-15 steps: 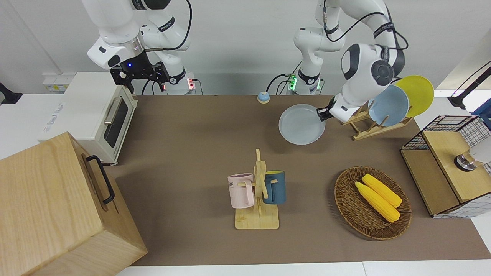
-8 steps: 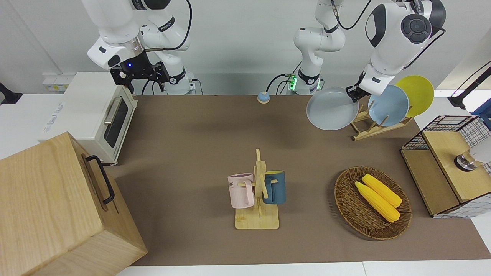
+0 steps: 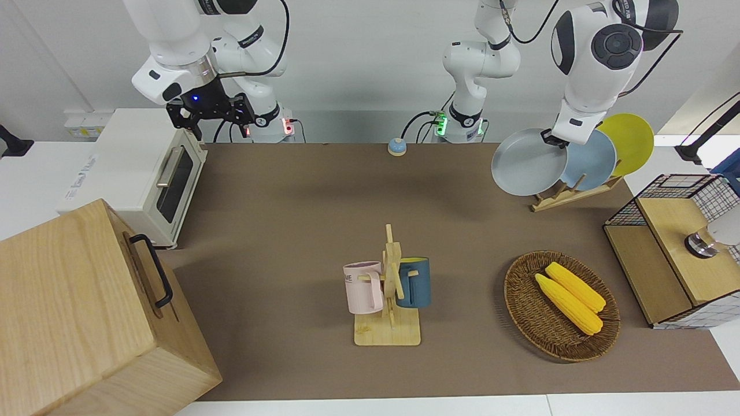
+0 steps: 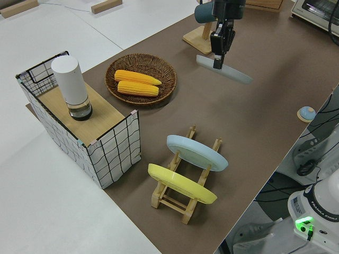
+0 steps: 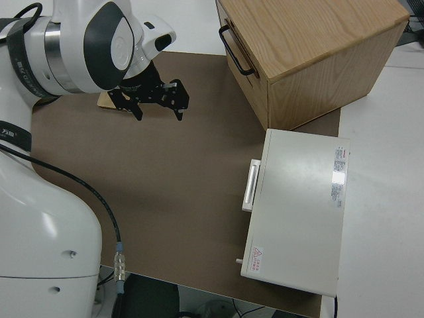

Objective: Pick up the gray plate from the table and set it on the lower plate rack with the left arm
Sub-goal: 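Lower the gray plate upright into the rack's lower slot with the left gripper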

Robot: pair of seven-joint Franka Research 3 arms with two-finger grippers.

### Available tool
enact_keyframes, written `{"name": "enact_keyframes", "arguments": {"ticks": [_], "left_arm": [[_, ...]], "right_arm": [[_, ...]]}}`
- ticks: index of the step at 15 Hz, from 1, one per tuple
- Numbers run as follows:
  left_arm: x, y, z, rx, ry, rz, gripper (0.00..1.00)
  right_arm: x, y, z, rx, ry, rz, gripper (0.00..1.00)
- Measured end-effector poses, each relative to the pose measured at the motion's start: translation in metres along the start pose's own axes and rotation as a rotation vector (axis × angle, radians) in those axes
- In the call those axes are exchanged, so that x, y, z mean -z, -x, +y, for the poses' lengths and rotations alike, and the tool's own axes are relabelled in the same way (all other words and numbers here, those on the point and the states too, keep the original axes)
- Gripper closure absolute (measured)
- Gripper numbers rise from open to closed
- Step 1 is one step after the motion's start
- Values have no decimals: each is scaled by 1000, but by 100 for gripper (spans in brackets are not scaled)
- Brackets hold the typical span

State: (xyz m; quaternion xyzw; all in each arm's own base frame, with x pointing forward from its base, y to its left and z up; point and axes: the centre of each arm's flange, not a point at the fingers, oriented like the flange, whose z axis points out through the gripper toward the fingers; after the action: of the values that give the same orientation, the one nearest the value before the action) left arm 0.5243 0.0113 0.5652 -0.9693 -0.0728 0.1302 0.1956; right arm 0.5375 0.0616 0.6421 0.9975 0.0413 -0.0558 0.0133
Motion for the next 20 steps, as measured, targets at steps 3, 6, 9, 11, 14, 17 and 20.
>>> {"name": "enact_keyframes", "arguments": {"ticks": [3, 6, 9, 11, 14, 17, 20], "left_arm": [[-5, -2, -8, 12, -97, 4, 96], [-8, -5, -14, 20, -176, 9, 96], [-17, -7, -19, 23, -264, 3, 96], [-24, -8, -18, 25, -289, -8, 96], [-47, -9, -14, 77, -360, -32, 96], [-71, -10, -10, 110, -435, -54, 96], [-87, -9, -6, 136, -476, -66, 96]], "right_arm": [[0, 0, 0, 0, 0, 0, 1], [0, 0, 0, 0, 0, 0, 1], [0, 0, 0, 0, 0, 0, 1], [0, 0, 0, 0, 0, 0, 1], [0, 0, 0, 0, 0, 0, 1], [0, 0, 0, 0, 0, 0, 1], [0, 0, 0, 0, 0, 0, 1]]}}
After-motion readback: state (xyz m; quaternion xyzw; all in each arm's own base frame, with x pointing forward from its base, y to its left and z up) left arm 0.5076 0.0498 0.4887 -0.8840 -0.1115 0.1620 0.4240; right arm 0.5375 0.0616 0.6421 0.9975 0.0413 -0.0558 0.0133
